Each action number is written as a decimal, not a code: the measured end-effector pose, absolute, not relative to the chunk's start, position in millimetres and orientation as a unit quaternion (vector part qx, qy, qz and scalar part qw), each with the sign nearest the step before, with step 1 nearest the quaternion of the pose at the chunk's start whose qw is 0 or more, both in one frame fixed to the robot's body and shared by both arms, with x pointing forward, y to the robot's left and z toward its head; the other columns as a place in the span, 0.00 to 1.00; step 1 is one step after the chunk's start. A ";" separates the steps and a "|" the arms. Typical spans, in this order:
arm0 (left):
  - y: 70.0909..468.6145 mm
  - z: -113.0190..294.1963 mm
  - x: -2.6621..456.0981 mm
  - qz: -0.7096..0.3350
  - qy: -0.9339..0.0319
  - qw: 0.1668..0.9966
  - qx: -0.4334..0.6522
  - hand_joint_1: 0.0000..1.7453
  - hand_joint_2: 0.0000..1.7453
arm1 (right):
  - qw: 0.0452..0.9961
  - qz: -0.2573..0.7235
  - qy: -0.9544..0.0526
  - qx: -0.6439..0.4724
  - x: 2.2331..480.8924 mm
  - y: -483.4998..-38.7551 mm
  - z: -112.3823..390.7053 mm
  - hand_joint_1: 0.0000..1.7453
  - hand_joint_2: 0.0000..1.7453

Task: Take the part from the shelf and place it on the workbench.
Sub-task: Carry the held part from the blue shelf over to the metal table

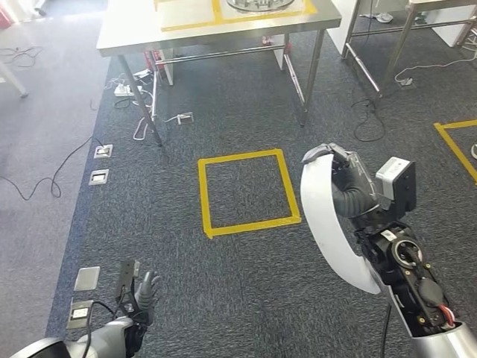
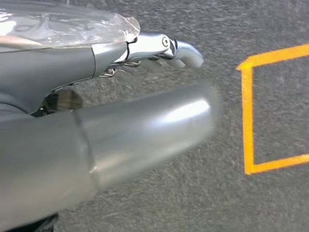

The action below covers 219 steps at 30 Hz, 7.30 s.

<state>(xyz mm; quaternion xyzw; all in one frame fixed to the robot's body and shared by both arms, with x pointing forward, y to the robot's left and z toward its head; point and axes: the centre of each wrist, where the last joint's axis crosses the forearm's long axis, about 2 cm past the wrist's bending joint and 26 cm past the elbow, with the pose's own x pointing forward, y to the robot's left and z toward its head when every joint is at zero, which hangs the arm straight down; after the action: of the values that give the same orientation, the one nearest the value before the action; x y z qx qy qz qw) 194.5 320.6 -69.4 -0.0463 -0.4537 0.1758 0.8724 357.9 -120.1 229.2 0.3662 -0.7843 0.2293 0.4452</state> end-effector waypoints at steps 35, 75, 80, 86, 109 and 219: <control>320.2 -71.3 190.0 0.179 -0.454 0.872 -0.045 0.00 0.00 | 0.432 0.241 -0.781 0.381 354.0 -114.1 236.2 1.00 1.00; 314.4 -67.0 200.7 0.167 -0.455 0.873 -0.053 0.00 0.00 | 0.416 0.250 -0.785 0.385 344.8 -108.9 241.8 1.00 1.00; 314.4 -66.3 202.3 0.166 -0.457 0.872 -0.054 0.00 0.00 | 0.416 0.250 -0.785 0.385 343.6 -108.9 241.5 1.00 1.00; 311.0 -66.8 201.4 0.165 -0.455 0.873 -0.057 0.00 0.00 | 0.416 0.249 -0.786 0.384 342.9 -109.2 241.4 1.00 1.00; 309.5 -67.0 201.2 0.156 -0.451 0.877 -0.060 0.00 0.00 | 0.427 0.239 -0.796 0.357 342.2 -119.7 246.1 1.00 1.00; 299.3 -63.8 208.5 0.138 -0.450 0.879 -0.079 0.00 0.00 | 0.429 0.166 -0.847 0.266 355.9 -181.5 272.8 1.00 1.00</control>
<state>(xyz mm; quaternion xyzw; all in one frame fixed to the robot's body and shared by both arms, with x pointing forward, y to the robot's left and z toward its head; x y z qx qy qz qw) 208.5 299.3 -63.8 -0.0790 -0.4504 0.1378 0.8786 355.9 -181.5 272.8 0.2662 -0.8472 0.1661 0.4288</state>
